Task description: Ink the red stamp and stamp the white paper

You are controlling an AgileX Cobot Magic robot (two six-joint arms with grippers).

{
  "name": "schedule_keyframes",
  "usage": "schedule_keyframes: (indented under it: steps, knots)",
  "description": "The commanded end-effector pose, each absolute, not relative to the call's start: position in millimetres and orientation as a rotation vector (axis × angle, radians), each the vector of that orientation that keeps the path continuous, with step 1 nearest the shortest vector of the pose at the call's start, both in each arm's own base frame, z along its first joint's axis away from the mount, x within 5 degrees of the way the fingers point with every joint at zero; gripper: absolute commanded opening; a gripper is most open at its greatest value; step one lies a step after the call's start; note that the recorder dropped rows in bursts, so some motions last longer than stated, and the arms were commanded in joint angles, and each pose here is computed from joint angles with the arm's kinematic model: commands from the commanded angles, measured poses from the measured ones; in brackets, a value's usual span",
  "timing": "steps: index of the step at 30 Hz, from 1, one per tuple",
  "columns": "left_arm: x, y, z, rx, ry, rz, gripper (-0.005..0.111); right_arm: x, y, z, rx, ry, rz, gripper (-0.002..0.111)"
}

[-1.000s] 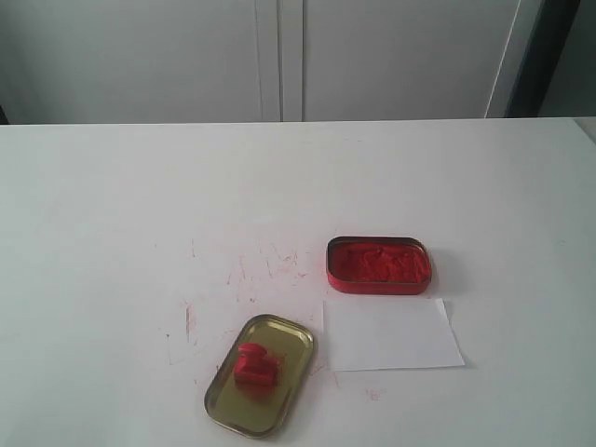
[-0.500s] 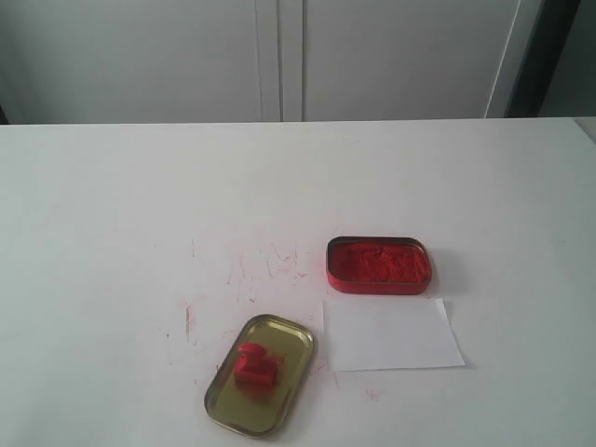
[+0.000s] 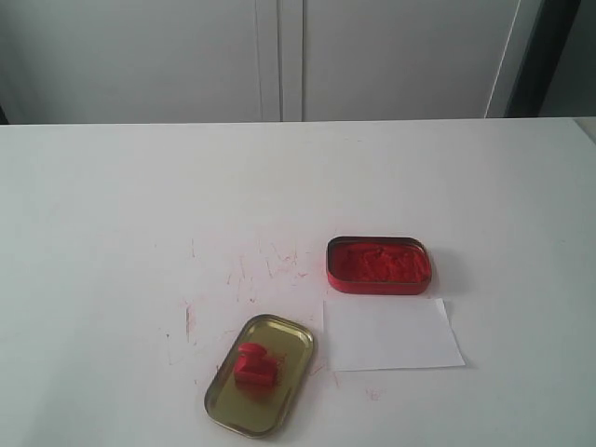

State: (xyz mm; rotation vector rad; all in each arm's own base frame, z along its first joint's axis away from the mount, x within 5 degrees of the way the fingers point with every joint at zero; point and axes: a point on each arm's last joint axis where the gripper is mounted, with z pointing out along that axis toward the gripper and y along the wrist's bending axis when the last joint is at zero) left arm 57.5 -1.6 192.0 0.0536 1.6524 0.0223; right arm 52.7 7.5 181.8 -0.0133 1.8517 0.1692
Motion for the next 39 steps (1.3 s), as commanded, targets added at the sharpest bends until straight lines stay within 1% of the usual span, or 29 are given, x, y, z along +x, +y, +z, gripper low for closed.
schedule_keyframes:
  steps: [1, 16, 19, 28, 35, 39]
  knots:
    - [57.3, -1.6, 192.4, 0.055, 1.638, 0.024, 0.0, 52.8, 7.7, 181.6, -0.011, 1.837, 0.178, 0.0]
    - [57.3, -1.6, 193.3, 0.049, 1.631, 0.019, 0.0, 52.8, 7.7, 181.6, -0.012, 1.837, 0.177, 0.0]
    - [55.2, -2.4, 202.6, 0.057, 1.652, 0.012, 0.0, 52.8, 7.7, 181.6, -0.012, 1.837, 0.177, 0.0]
    - [54.8, -3.2, 249.4, 0.109, 1.755, 0.038, 0.0, 52.8, 7.7, 181.6, -0.012, 1.837, 0.177, 0.0]
    - [67.9, -2.5, 275.7, 0.127, 1.812, 0.059, 0.0, 52.8, 7.7, 181.6, -0.011, 1.837, 0.178, 0.0]
    - [82.0, -2.8, 290.2, 0.146, 1.897, 0.06, 0.0, 52.8, 7.7, 181.6, 0.016, 1.838, 0.199, 0.0]
